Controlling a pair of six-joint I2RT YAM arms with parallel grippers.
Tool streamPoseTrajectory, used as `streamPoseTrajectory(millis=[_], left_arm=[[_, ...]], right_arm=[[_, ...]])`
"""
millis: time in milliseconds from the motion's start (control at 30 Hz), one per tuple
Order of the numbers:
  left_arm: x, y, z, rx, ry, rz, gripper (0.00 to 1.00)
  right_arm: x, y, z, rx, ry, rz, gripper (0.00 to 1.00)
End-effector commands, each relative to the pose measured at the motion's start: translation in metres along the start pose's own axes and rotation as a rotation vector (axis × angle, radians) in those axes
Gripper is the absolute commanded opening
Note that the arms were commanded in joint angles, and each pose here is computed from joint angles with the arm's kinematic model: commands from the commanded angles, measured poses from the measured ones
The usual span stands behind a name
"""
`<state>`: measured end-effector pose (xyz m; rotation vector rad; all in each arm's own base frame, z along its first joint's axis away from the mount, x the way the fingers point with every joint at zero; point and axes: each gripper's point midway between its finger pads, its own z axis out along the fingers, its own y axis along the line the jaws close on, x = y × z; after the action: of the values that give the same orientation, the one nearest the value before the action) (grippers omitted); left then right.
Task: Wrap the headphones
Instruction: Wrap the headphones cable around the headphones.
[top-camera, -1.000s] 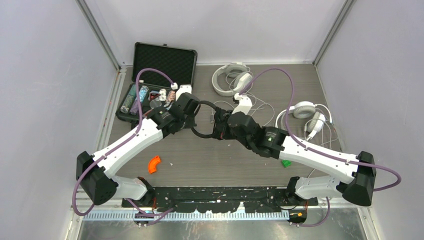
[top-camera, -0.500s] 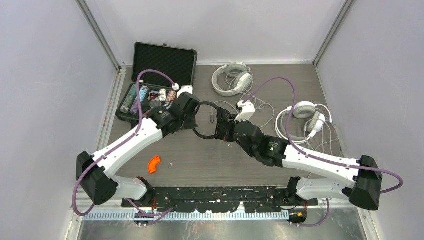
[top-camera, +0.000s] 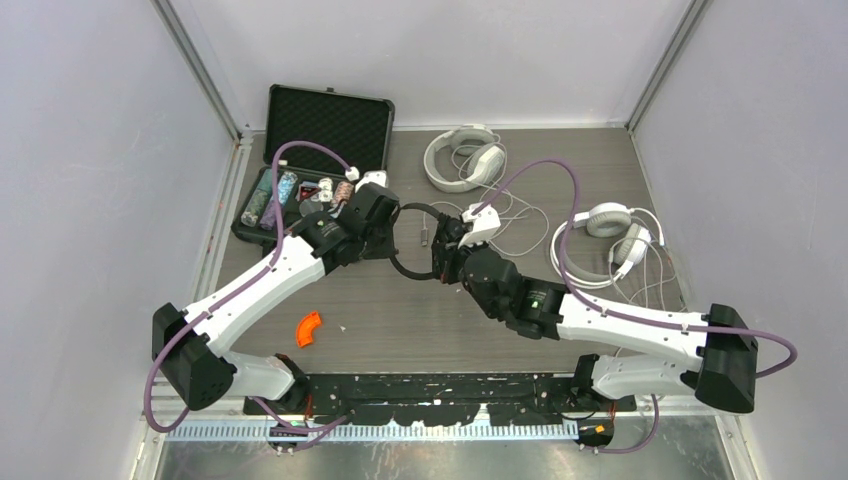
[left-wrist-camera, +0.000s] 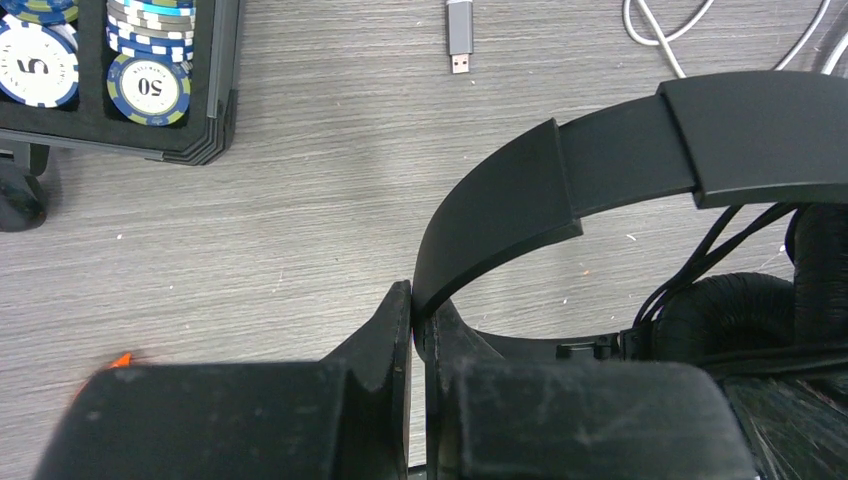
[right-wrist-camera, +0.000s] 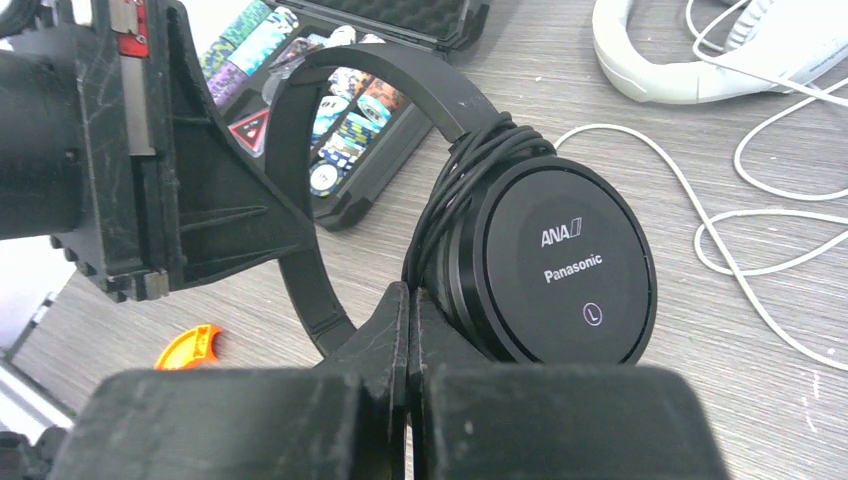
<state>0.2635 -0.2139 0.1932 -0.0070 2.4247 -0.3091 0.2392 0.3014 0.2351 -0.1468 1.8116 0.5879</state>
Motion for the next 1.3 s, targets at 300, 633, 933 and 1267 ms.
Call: streamPoseTrajectory(millis=[300, 633, 933, 1267], left_arm=[[-0.025, -0.024, -0.025, 0.118, -0.06, -0.063, 0.0], [-0.024, -0.029, -0.024, 0.132, -0.041, -0.068, 0.0], [-0.021, -0.025, -0.018, 0.103, -0.031, -0.052, 0.0], [-0.023, -0.021, -0.018, 0.078, -0.037, -0.035, 0.0]], right_arm=[[-0.007, -0.021, -0.013, 0.02, -0.103, -0.07, 0.0], [-0.002, -0.004, -0.015, -0.065, -0.065, -0.091, 0.14], [-0.017, -0.008, -0.024, -0.039, -0.07, -0.035, 0.22], [-0.024, -0.005, -0.035, -0.047, -0.031, 0.029, 0.3]])
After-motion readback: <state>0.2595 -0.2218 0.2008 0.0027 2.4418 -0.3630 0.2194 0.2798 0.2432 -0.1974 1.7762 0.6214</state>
